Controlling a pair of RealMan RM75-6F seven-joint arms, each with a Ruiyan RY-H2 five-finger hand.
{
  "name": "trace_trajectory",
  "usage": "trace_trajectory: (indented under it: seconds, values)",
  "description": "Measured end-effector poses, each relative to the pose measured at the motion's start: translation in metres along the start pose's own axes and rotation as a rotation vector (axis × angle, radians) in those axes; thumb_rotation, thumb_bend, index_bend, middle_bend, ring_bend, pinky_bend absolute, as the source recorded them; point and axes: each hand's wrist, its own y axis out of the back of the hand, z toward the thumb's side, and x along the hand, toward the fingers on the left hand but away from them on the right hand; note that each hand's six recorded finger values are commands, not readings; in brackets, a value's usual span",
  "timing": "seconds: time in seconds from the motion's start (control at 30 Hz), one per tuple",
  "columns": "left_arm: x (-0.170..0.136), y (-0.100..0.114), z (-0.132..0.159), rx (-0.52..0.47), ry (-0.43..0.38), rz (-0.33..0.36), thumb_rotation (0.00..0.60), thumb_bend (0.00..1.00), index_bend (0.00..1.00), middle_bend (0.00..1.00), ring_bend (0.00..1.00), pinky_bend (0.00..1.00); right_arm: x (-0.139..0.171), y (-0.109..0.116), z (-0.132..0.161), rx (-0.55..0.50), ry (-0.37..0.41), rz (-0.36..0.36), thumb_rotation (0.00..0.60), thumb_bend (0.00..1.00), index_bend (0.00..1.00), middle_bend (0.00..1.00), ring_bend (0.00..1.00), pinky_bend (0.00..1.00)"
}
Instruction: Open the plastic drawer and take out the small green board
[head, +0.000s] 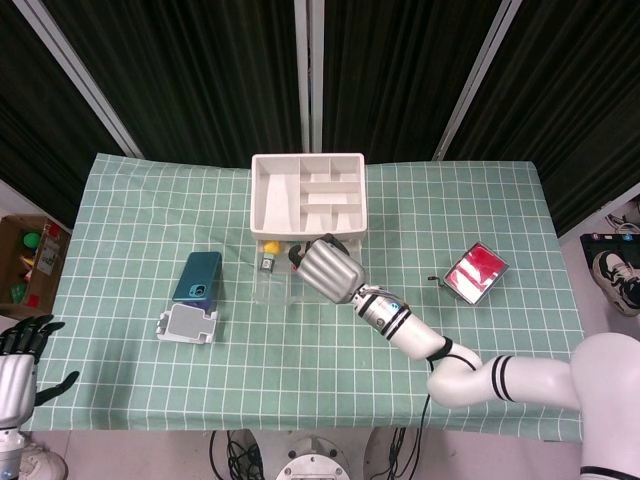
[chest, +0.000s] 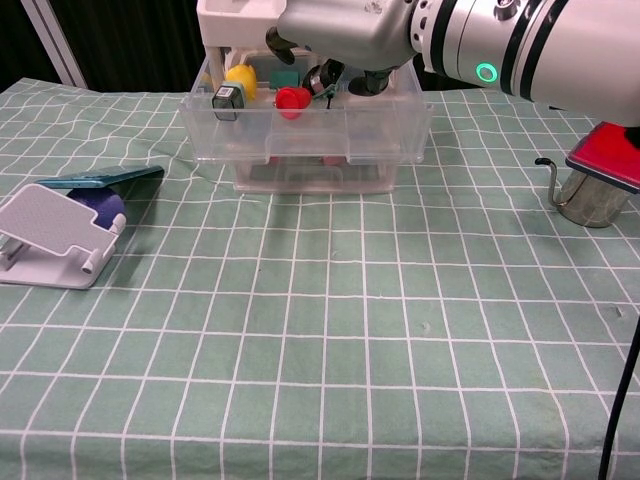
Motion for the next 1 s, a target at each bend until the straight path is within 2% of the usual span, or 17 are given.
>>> trace_trajectory:
  seconds: [0.5,0.67,0.9,1.0]
  values:
    - [-0.001,-0.002,-0.003,-0.006,0.012,0.0,0.6,0.0,0.25,0.19,0.14,0.21,-0.013,-0.017,0.011,0.029,0.006,-0.006,0.6,0.19,0.36,0.97,0.95,0.94]
    - [-0.001,-0.002,-0.004,-0.013,0.015,0.001,0.6,0.0,0.25,0.19,0.14,0.21,-0.018,-0.019,0.014,0.036,0.011,-0.014,0.6,0.23,0.42,0.98,0.95,0.94]
    - [-0.003,-0.001,-0.006,-0.026,0.015,0.006,0.6,0.0,0.25,0.19,0.14,0.21,-0.025,-0.019,0.016,0.065,0.01,-0.053,0.6,0.41,0.61,0.99,0.97,0.96]
    - [-0.003,-0.001,-0.007,-0.026,0.017,0.005,0.6,0.0,0.25,0.19,0.14,0.21,-0.025,-0.017,0.017,0.055,0.007,-0.075,0.6,0.46,0.65,0.99,0.97,0.97]
